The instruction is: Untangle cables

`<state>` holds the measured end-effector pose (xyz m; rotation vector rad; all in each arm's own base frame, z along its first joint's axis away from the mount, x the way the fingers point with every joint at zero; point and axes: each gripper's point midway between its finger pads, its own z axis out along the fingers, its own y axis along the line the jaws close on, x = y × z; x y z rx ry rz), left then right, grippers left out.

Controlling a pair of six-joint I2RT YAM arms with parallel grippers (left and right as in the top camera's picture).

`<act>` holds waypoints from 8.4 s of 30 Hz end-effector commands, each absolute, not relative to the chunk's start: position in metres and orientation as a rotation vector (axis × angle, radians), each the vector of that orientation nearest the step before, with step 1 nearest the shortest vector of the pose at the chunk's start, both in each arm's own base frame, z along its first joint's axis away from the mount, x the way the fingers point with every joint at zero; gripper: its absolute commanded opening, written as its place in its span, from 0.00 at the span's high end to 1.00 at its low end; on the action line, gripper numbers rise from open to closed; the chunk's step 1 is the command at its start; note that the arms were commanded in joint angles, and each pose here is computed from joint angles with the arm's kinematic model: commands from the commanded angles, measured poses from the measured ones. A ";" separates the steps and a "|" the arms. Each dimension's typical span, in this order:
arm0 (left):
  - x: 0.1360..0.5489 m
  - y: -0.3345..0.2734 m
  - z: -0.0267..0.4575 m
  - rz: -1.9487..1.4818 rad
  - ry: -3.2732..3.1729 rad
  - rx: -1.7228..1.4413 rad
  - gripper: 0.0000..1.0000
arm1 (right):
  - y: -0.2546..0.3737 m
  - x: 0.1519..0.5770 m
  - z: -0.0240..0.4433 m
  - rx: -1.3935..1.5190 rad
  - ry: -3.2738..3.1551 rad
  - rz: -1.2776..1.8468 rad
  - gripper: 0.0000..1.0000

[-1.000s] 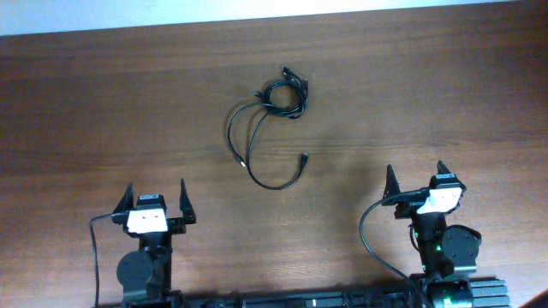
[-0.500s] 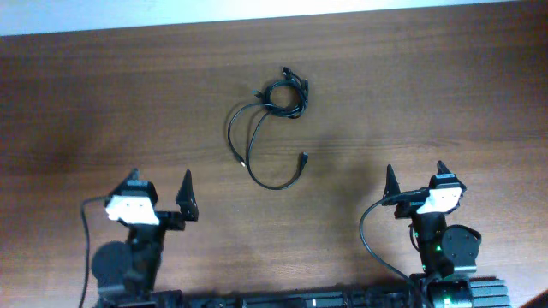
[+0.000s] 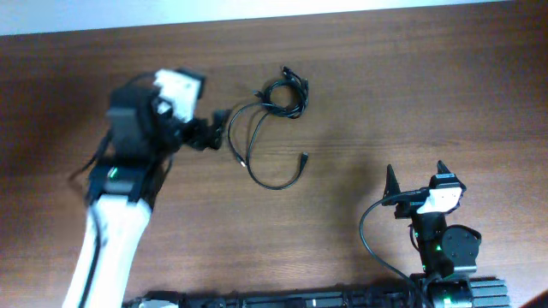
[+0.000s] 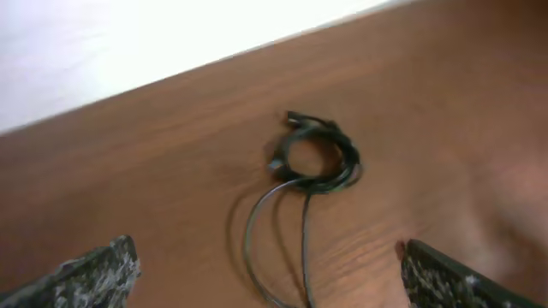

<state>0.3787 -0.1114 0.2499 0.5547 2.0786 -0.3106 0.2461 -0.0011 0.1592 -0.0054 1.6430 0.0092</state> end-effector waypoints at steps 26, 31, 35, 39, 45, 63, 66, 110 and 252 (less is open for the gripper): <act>0.495 -0.211 0.004 -0.224 2.182 0.736 1.00 | -0.002 0.246 0.156 -0.006 1.646 0.006 0.01; 0.457 -0.200 0.070 -0.395 2.396 0.335 1.00 | -0.002 0.246 0.156 -0.005 1.646 0.006 0.01; 0.412 -0.189 0.136 -0.416 2.453 0.145 0.01 | -0.002 0.246 0.156 -0.005 1.646 0.006 0.01; 0.407 -0.187 0.149 -0.345 2.401 0.347 0.01 | -0.002 0.246 0.156 -0.005 1.646 0.006 0.01; 0.435 -0.158 0.066 -0.188 2.516 0.386 0.21 | -0.002 0.246 0.156 -0.005 1.646 0.006 0.01; 0.434 -0.142 0.131 -0.321 2.471 0.068 1.00 | 0.061 0.235 0.162 0.464 1.655 0.991 0.01; 0.420 -0.131 0.163 -0.397 2.450 -0.153 1.00 | 0.067 0.233 0.167 0.439 1.648 1.035 0.01; 0.308 -0.206 0.209 -0.884 2.341 0.823 0.30 | 0.226 0.319 0.168 -0.376 1.851 1.520 0.96; 0.225 -0.211 0.208 -1.160 2.076 1.395 1.00 | 0.028 0.406 0.201 0.201 1.774 0.120 0.46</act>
